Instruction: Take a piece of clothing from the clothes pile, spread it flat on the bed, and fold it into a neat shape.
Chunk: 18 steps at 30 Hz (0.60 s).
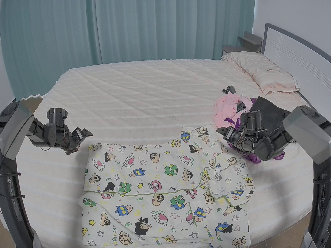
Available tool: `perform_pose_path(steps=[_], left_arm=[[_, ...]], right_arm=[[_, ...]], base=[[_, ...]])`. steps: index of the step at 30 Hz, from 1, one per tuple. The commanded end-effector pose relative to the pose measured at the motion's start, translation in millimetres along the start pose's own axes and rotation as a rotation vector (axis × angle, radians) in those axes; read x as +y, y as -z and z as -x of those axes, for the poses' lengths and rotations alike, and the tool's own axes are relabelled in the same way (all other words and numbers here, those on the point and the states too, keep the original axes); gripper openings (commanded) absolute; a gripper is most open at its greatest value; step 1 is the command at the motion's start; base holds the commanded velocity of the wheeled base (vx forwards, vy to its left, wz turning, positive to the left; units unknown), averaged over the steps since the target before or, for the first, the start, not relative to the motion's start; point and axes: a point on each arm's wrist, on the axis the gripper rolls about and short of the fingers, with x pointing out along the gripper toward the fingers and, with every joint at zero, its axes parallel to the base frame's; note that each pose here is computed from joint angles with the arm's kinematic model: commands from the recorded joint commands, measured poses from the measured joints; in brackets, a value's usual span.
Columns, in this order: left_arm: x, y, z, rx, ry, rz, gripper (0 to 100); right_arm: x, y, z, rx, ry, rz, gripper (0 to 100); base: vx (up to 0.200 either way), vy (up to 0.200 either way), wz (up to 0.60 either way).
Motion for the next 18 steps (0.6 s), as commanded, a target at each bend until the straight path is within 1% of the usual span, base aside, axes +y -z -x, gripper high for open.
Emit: perform_pose_path(steps=[1, 3, 4, 5, 6, 8, 9, 10, 11, 14, 18], left_arm=[[4.1, 16.4, 54.5, 0.054, 0.032, 0.008, 100], [9.8, 25.7, 63.1, 0.088, 0.037, 0.002, 100], [15.5, 34.4, 71.3, 0.124, 0.047, -0.006, 100], [16.5, 36.8, 72.5, 0.133, 0.049, -0.01, 100], [21.3, 46.5, 77.8, 0.169, 0.055, -0.032, 100], [25.1, 54.0, 80.5, 0.192, 0.049, -0.053, 100], [29.5, 62.9, 81.2, 0.218, 0.034, -0.076, 100], [29.5, 62.9, 81.2, 0.218, 0.034, -0.076, 100], [34.1, 72.1, 81.8, 0.248, 0.02, -0.103, 100], [38.5, 80.5, 81.4, 0.278, 0.01, -0.11, 100], [37.5, 89.7, 78.6, 0.313, 0.014, -0.12, 100]], right_arm=[[8.8, -13.5, 71.6, -0.03, -0.038, -0.012, 100], [3.4, -6.2, 83.9, -0.01, -0.026, -0.009, 100], [-1.2, 1.3, 92.4, 0.006, -0.019, -0.006, 100], [-1.8, 2.8, 93.8, 0.008, -0.019, -0.005, 100], [-6.6, 8.9, 99.8, 0.014, -0.016, -0.004, 100], [-11.5, 14.4, 104.7, 0.018, -0.013, -0.003, 100], [-17.0, 20.9, 108.2, 0.028, -0.006, -0.003, 100], [-17.0, 20.9, 108.2, 0.028, -0.006, -0.003, 100], [-22.9, 27.9, 112.1, 0.036, -0.001, -0.002, 100], [-28.2, 34.3, 115.1, 0.037, 0.0, -0.003, 100], [-31.8, 39.7, 117.5, 0.052, -0.003, -0.013, 100]], base=[[0.0, 0.0, 0.0], [0.0, 0.0, 0.0], [0.0, 0.0, 0.0], [0.0, 0.0, 0.0], [0.0, 0.0, 0.0], [0.0, 0.0, 0.0], [0.0, 0.0, 0.0], [0.0, 0.0, 0.0], [0.0, 0.0, 0.0], [0.0, 0.0, 0.0], [0.0, 0.0, 0.0]])
